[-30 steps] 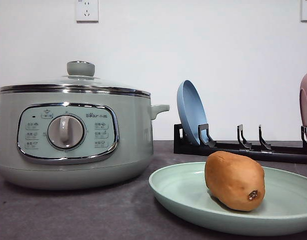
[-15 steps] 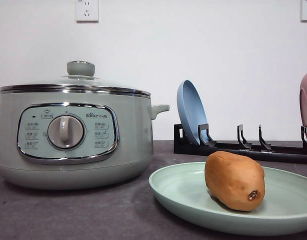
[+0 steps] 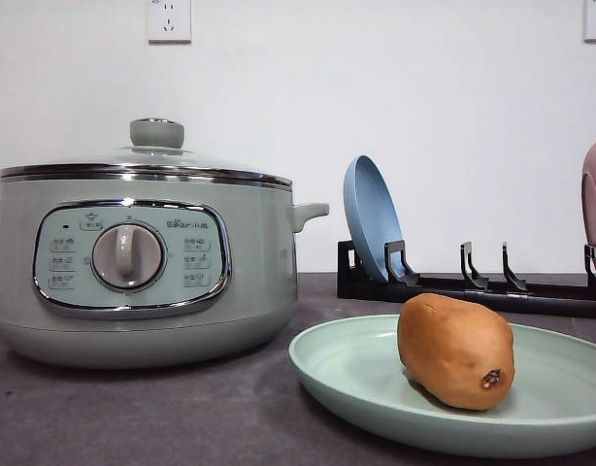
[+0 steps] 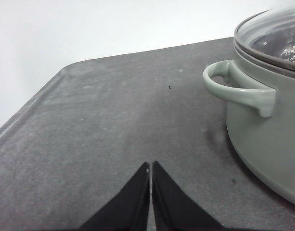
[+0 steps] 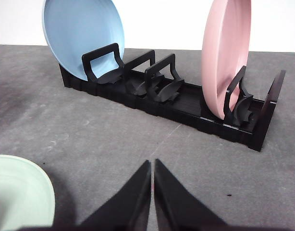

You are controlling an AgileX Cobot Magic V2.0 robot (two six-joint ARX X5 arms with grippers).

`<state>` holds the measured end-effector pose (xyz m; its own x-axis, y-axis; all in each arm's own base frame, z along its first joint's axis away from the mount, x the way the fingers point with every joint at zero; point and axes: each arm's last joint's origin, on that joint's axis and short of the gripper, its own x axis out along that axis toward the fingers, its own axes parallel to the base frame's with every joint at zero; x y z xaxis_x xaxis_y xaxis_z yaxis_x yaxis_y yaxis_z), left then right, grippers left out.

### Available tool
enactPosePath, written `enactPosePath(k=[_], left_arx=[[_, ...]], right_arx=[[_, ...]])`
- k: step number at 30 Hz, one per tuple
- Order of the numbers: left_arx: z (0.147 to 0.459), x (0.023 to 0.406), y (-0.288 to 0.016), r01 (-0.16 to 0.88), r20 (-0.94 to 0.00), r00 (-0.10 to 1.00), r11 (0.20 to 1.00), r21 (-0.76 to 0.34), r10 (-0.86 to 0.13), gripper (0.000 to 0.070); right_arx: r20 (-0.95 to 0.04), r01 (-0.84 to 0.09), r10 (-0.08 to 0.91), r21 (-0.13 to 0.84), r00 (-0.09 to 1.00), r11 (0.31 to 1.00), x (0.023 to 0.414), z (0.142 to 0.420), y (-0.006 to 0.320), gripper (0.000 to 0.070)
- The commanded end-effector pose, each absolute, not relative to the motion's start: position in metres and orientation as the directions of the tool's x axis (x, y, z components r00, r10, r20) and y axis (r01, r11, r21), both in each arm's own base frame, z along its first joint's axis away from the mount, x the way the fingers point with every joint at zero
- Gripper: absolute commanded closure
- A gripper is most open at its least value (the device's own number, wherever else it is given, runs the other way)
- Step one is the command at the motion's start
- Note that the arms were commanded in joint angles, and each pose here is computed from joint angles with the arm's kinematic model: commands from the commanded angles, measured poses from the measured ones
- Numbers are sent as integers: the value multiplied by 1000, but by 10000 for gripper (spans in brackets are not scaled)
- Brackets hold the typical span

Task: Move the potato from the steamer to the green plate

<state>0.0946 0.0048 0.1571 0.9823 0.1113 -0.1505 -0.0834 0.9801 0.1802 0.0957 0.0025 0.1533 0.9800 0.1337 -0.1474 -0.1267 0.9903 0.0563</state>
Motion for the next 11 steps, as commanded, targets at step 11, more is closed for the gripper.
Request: enactPosePath(k=[11], left_arx=[[150, 95, 5, -83, -176, 978, 980, 179, 115, 700]], right_arx=[[-147, -125, 133, 67, 980, 990, 96, 152, 2, 700]])
